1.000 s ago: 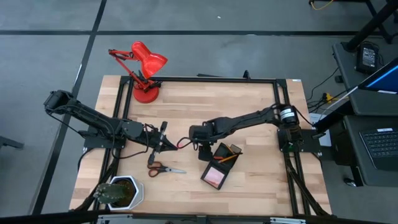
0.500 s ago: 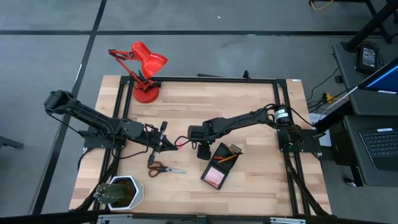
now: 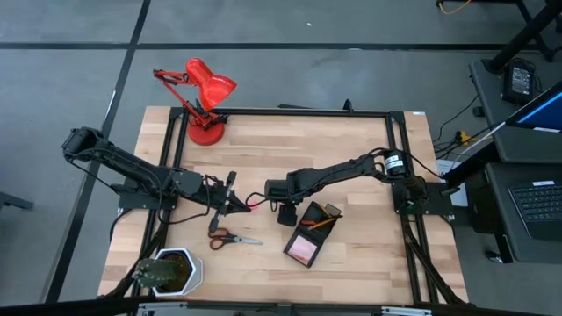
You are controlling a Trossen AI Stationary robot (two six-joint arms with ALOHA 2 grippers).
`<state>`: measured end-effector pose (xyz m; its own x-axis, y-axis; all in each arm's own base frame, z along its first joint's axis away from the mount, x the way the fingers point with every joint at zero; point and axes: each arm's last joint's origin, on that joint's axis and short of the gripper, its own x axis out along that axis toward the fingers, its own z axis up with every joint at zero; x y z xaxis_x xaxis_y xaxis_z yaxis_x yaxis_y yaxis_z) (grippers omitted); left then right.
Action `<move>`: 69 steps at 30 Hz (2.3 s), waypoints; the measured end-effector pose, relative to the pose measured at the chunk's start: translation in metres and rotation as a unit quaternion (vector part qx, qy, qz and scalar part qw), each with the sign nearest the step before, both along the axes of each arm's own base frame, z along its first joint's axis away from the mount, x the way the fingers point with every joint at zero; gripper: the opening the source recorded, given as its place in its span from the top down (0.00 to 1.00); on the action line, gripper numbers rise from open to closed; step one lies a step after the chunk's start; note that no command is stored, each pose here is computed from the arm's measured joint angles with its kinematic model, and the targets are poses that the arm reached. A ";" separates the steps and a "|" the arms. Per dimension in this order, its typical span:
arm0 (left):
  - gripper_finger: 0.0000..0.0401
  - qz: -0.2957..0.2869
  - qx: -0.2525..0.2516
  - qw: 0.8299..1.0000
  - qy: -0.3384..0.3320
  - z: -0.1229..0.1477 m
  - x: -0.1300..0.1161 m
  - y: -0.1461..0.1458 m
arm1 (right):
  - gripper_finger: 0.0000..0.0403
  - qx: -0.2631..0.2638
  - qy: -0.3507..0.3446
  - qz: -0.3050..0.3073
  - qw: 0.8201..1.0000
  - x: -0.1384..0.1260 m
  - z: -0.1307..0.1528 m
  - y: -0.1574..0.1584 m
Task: Pick and place office supplies into organizer
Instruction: Put the pink binder clip into the desk organizer
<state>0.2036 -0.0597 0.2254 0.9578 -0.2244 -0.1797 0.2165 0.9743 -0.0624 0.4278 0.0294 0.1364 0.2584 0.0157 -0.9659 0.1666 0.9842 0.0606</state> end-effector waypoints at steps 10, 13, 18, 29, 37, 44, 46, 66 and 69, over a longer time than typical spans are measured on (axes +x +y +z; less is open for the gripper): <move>0.99 0.000 0.000 1.000 0.000 0.000 0.000 0.000 | 0.56 0.001 0.002 -0.004 1.000 0.000 -0.001 0.000; 0.99 0.000 0.000 1.000 0.000 0.000 0.000 0.000 | 0.62 0.001 0.004 -0.004 1.000 0.000 -0.001 0.000; 0.99 0.000 0.000 1.000 0.000 0.000 0.000 0.000 | 0.72 -0.002 0.008 0.004 1.000 -0.001 -0.001 -0.001; 0.99 0.000 0.000 1.000 0.000 0.000 0.000 0.000 | 0.85 -0.007 0.013 0.020 1.000 -0.002 -0.002 -0.001; 0.99 0.000 0.000 1.000 0.000 0.000 0.000 0.000 | 0.84 -0.008 0.015 0.033 0.999 -0.004 0.000 -0.001; 0.99 -0.001 0.000 1.000 0.001 0.000 0.000 0.000 | 0.84 0.000 0.012 0.036 0.999 -0.008 0.026 0.001; 0.99 0.000 0.001 1.000 0.004 -0.001 0.000 0.000 | 0.84 -0.003 0.008 0.036 0.999 -0.007 0.032 0.000; 0.99 0.000 0.002 1.000 0.007 -0.001 0.000 0.000 | 0.83 -0.005 -0.016 0.052 0.999 -0.033 0.116 0.013; 0.99 0.000 0.002 1.000 0.008 -0.001 0.000 0.000 | 0.83 -0.005 -0.014 0.060 0.998 -0.037 0.119 0.019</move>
